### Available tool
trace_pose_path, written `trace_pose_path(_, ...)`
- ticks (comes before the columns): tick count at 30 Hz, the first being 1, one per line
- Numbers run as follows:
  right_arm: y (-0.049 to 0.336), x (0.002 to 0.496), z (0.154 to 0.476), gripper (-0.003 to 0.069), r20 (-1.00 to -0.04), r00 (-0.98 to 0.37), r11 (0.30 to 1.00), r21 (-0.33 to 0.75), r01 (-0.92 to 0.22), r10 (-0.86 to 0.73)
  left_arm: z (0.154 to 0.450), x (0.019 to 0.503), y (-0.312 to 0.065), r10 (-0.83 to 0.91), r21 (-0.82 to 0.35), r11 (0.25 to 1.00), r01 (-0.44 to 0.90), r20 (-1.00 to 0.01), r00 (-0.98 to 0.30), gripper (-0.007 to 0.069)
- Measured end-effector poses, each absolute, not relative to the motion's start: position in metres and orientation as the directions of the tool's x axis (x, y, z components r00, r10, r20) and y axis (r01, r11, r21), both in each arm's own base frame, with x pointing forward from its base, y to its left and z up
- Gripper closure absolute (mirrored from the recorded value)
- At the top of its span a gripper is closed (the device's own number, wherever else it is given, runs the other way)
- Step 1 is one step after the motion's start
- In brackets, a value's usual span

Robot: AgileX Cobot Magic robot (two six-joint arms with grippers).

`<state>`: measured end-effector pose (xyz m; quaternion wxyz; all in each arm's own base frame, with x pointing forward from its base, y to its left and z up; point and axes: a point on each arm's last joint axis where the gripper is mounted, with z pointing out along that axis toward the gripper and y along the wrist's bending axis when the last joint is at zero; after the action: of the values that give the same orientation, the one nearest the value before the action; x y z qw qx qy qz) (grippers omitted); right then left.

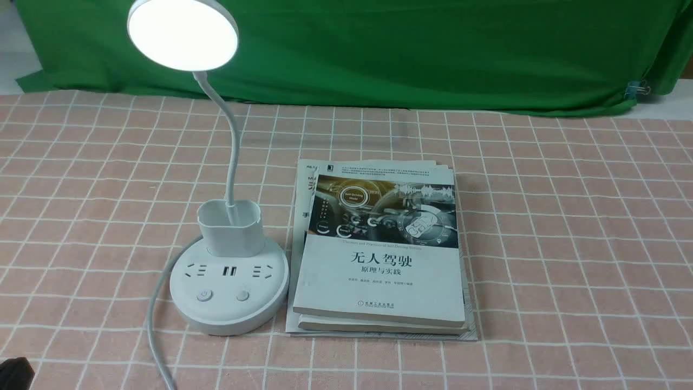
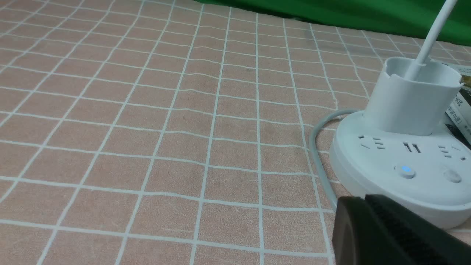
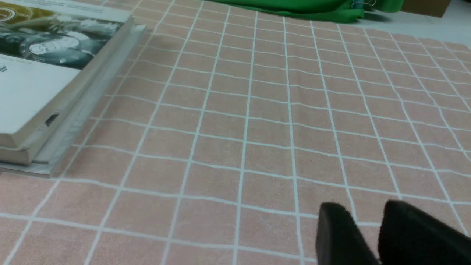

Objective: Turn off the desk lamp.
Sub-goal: Use the left arm to press the button switch on the lamp holder

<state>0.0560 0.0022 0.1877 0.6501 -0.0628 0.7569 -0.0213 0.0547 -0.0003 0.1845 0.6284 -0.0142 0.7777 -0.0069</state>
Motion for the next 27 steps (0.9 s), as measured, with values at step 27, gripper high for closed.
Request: trace_pose_path(27,0.002,0.056,0.188,0.0419,-0.982,-0.147,0.991,-0.114,-0.067,-0.123,0.207,0.057,0.000,-0.492,-0.492,0.871,0.013,-0.870,0.042,0.0629)
